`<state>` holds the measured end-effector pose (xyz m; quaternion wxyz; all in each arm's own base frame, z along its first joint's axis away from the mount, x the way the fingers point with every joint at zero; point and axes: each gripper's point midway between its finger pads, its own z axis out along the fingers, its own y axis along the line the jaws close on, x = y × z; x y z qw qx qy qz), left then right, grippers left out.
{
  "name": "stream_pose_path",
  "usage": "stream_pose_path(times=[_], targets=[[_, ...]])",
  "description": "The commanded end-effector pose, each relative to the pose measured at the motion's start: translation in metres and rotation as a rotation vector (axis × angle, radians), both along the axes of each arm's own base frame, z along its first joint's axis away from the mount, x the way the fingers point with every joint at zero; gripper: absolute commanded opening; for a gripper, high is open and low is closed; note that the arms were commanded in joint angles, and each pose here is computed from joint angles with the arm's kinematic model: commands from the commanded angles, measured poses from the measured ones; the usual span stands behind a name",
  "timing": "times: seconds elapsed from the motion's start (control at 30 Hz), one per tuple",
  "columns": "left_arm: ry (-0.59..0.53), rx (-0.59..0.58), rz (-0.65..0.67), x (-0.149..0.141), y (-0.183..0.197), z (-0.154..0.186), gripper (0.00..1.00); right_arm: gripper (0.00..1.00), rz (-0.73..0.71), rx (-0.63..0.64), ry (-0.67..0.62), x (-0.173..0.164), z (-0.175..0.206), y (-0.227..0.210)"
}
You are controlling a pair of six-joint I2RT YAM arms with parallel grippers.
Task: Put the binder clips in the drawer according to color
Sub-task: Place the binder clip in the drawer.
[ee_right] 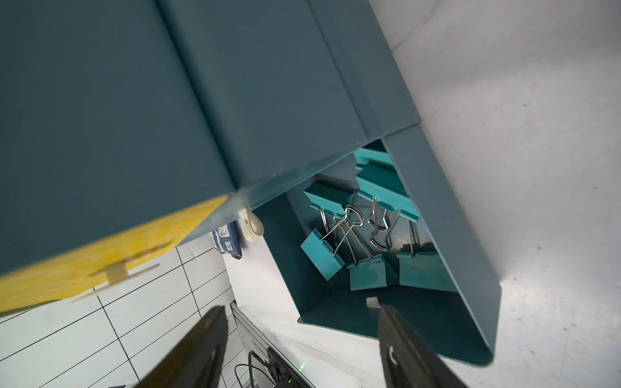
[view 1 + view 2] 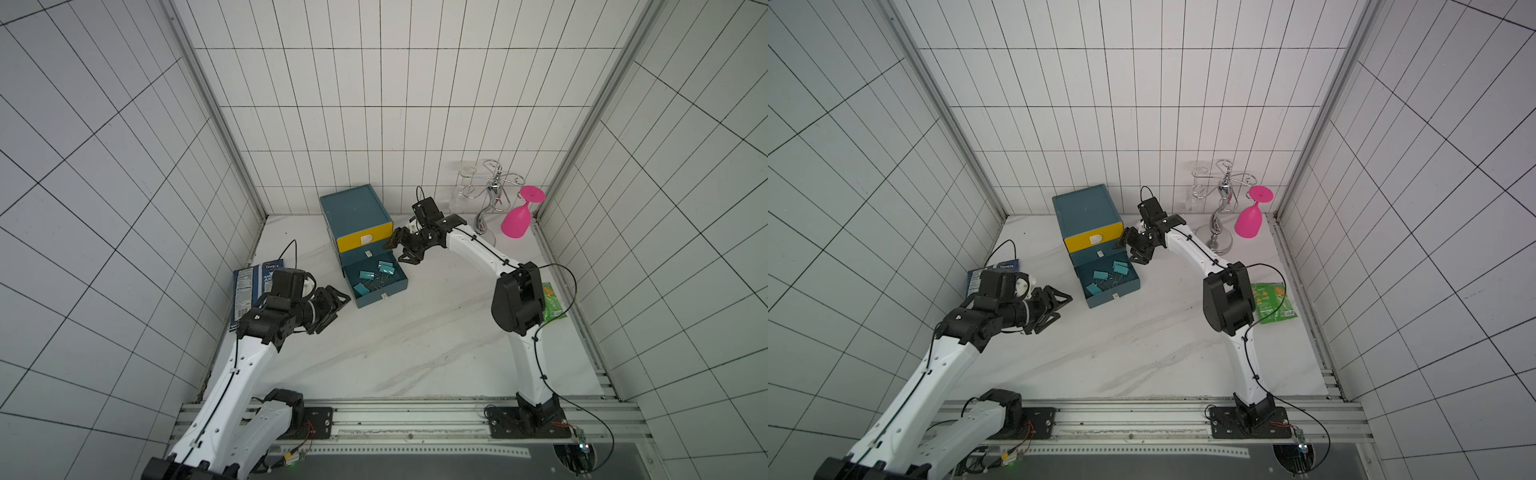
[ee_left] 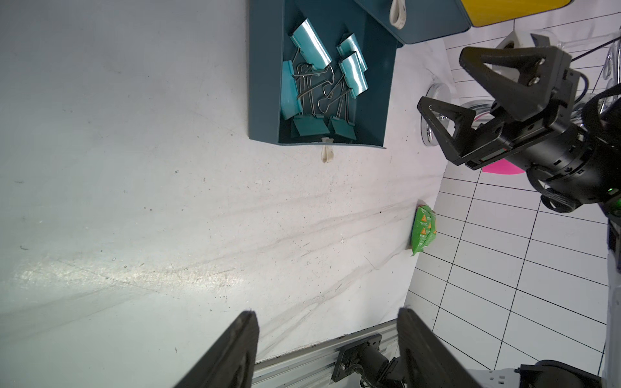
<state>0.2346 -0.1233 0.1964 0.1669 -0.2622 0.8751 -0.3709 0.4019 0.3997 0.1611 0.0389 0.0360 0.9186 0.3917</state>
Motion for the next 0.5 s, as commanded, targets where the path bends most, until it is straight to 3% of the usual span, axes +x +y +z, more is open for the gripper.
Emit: stream_pose_path(times=[0.0, 0.47], targets=[[-0.034, 0.016, 0.009, 0.004, 0.003, 0.01, 0.69, 0.71, 0.021, 0.019, -0.036, -0.008, 0.018, -0.003], [-0.023, -0.085, 0.101, 0.009, 0.001, -0.001, 0.69, 0.53, 0.095, -0.104, -0.049, -0.052, -0.004, -0.051]])
